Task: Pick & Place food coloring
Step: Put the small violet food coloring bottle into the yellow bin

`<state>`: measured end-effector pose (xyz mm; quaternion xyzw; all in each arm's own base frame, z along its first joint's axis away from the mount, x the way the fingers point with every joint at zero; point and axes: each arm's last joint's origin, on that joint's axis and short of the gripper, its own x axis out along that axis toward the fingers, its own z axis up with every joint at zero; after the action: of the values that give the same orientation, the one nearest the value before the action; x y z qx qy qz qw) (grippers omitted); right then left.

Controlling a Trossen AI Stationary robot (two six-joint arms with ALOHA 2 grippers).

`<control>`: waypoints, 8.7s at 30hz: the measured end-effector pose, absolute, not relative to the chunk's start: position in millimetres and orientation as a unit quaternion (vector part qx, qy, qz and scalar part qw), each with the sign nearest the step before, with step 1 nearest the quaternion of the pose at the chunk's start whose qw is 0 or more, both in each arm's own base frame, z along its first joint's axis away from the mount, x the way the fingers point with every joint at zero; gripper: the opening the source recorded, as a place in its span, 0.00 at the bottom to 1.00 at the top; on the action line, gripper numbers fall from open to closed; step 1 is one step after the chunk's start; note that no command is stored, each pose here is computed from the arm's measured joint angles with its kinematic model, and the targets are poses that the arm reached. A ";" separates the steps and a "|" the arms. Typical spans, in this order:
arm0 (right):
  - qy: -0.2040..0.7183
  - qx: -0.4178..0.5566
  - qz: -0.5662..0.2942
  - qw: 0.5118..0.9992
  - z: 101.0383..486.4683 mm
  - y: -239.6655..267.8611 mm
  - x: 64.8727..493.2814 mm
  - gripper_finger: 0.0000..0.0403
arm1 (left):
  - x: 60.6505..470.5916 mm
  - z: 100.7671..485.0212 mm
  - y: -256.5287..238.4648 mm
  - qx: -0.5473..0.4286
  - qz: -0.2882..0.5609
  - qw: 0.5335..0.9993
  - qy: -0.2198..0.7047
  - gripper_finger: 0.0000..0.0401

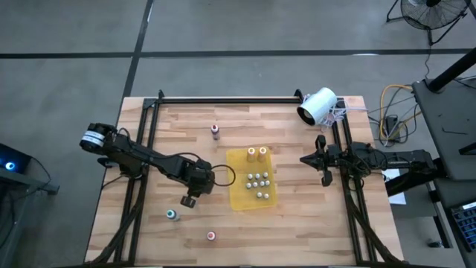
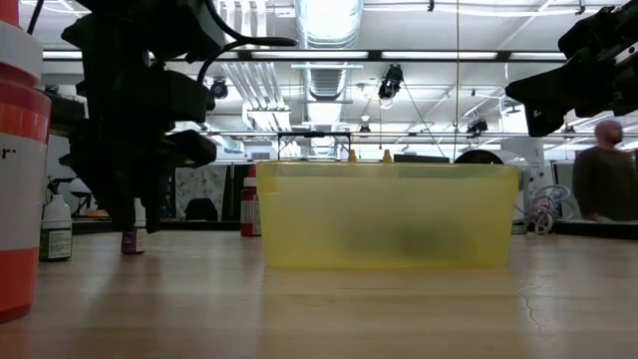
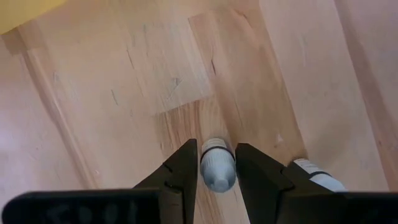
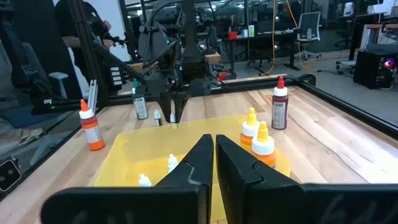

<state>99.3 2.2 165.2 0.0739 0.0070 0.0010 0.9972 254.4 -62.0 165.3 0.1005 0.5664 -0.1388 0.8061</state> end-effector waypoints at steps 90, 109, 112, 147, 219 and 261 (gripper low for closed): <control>0.007 0.073 0.001 0.997 165.3 2.2 99.3 0.03 | 425.9 219.1 -80.2 0.158 -0.218 0.819 0.506 0.13; 0.007 0.074 0.001 0.997 165.2 2.2 99.3 0.03 | 433.9 199.9 -80.1 0.190 -0.210 0.810 0.513 0.13; 0.007 0.074 0.001 0.997 165.3 2.2 99.3 0.03 | 436.2 201.1 -80.2 0.190 -0.209 0.817 0.502 0.13; 0.007 0.074 0.001 0.997 165.2 2.2 99.3 0.03 | 442.2 194.1 -75.0 0.197 -0.207 0.815 0.504 0.13; 0.008 0.073 0.001 0.997 165.1 2.2 99.5 0.03 | 450.9 186.9 -75.4 0.162 -0.227 0.816 0.506 0.13; 0.008 0.073 0.001 0.997 165.1 2.2 99.4 0.03 | 450.8 186.7 -75.0 0.165 -0.221 0.816 0.508 0.18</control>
<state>99.4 2.2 165.1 0.0734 0.0077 0.0008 0.9973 450.8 -75.0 186.7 0.1654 0.5084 -0.2208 0.8157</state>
